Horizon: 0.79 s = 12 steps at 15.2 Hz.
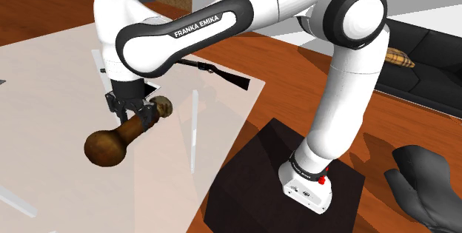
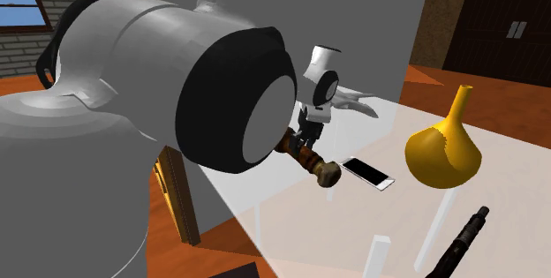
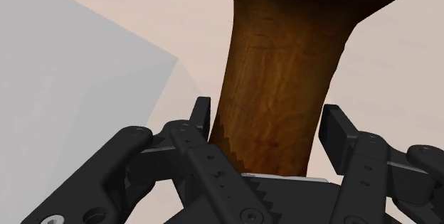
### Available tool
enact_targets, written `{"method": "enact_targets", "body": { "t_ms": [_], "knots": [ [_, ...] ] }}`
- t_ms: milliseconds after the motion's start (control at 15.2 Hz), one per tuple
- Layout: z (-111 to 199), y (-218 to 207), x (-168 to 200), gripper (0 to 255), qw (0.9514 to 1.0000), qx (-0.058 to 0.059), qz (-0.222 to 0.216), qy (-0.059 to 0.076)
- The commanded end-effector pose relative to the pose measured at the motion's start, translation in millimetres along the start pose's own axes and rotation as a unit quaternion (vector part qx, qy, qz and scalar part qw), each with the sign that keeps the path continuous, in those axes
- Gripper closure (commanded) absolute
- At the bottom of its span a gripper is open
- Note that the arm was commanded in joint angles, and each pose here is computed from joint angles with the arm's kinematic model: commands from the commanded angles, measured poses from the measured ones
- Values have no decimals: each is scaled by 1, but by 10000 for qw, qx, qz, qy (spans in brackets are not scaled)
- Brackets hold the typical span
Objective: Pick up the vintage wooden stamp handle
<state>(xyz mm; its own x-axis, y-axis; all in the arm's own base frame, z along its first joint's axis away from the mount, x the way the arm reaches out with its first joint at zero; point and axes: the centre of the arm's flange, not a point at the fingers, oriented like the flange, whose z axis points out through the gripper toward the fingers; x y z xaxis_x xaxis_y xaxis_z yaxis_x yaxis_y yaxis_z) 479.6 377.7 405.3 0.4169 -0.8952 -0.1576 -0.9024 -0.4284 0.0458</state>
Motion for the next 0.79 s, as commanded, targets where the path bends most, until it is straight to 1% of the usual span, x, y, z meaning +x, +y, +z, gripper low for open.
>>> {"method": "enact_targets", "body": {
  "t_ms": [0,264,726],
  "knots": [
    [1,0,0,255,10000,-7,-2,0],
    [1,0,0,255,10000,-7,-2,0],
    [-36,2,-6,255,10000,-7,-2,0]
  ]
}}
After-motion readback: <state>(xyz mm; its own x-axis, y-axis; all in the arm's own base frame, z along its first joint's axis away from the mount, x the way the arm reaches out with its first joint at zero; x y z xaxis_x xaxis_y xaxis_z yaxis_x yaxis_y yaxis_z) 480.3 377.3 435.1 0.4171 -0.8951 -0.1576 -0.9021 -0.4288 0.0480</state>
